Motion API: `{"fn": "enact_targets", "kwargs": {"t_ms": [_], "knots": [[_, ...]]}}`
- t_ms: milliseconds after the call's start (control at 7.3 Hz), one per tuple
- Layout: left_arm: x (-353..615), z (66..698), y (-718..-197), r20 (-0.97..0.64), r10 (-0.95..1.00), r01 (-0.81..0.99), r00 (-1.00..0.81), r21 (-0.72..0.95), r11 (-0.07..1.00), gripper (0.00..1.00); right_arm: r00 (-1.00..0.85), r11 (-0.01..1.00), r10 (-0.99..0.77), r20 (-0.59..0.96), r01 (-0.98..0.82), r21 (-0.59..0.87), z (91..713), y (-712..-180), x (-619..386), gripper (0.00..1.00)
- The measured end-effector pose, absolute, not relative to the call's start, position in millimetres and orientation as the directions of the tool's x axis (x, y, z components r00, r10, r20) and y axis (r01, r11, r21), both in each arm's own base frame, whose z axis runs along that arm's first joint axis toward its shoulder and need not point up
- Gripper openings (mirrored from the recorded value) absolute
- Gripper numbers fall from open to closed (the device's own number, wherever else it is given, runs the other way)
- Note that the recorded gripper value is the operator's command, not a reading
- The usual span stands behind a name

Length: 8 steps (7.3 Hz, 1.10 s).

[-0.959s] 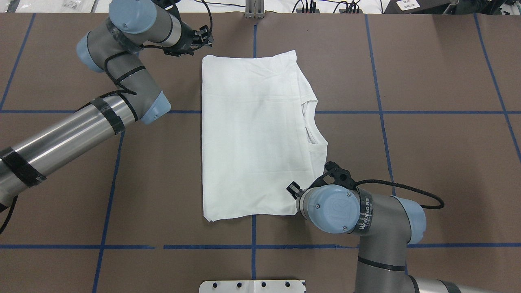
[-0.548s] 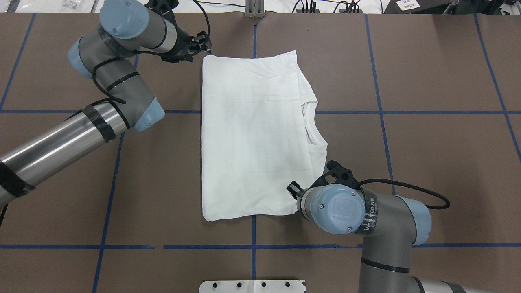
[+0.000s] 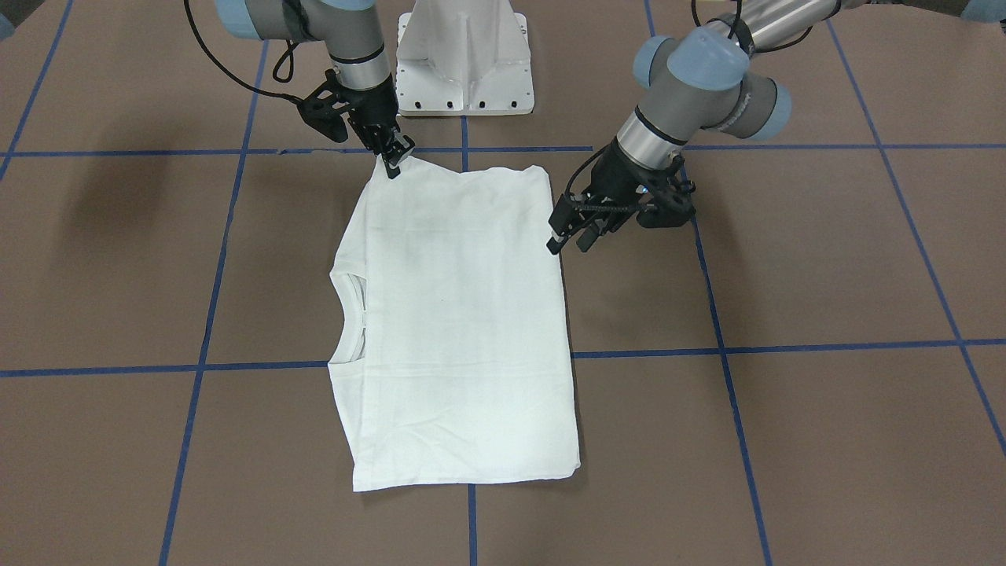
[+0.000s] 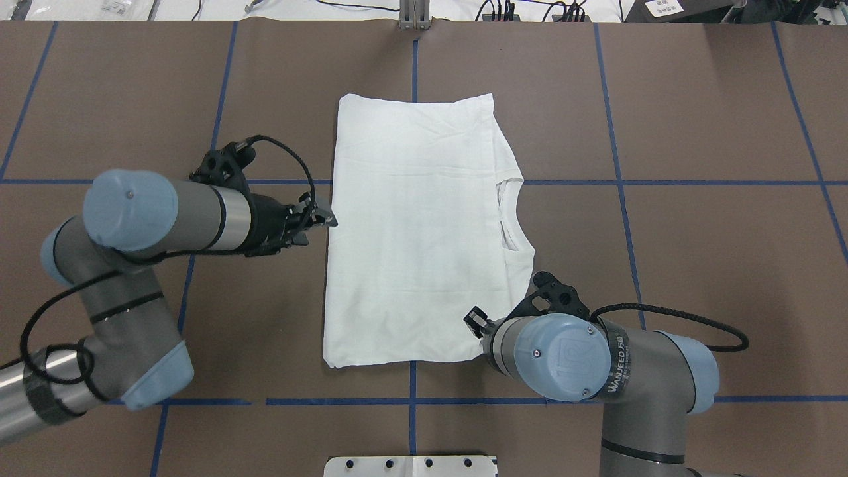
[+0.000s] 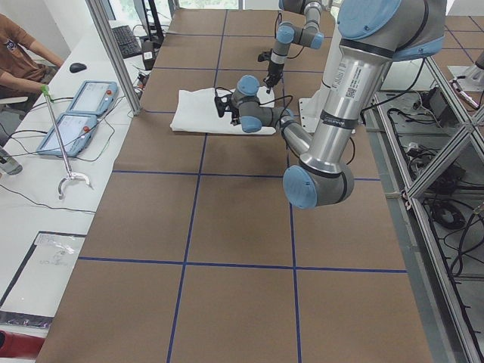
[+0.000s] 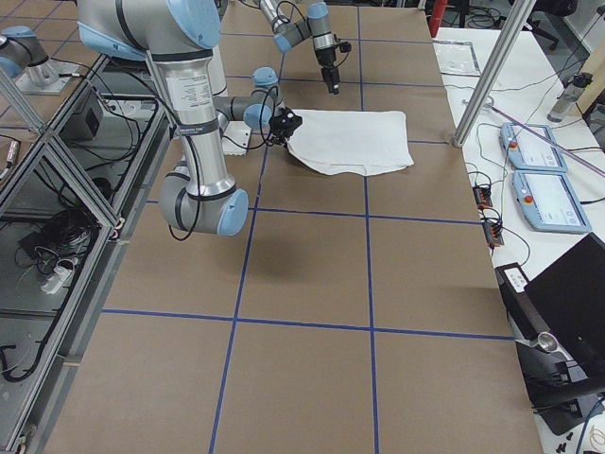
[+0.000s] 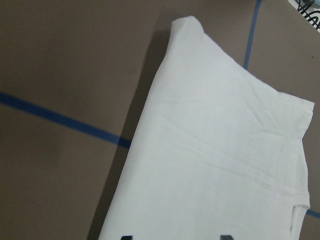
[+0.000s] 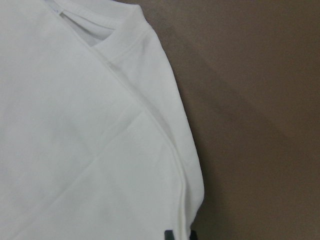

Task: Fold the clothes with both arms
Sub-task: 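Grasp the shirt's two corners nearest the robot with both grippers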

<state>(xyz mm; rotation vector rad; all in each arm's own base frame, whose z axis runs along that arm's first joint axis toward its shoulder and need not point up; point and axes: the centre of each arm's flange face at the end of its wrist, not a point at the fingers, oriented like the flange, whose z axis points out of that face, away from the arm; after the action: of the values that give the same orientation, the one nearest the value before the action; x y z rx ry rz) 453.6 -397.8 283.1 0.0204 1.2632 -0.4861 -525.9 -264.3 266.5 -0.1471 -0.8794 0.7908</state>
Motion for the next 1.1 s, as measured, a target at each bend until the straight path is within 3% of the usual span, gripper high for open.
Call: {"fn": "enact_targets", "kwargs": {"t_ms": [548, 1096], "knots": [[511, 284, -265, -0.822, -0.476, 0.331, 0.312, -0.376, 0.866, 0.65, 0.371, 0.716, 0.671, 0.642, -0.551, -0.429, 262, -261, -516, 0.0], [532, 298, -252, -0.808, -0.477, 0.345, 0.346, -0.363, 0.865, 0.58, 0.375, 0.718, 0.669, 0.641, -0.548, -0.428, 263, -259, -517, 0.0]]}}
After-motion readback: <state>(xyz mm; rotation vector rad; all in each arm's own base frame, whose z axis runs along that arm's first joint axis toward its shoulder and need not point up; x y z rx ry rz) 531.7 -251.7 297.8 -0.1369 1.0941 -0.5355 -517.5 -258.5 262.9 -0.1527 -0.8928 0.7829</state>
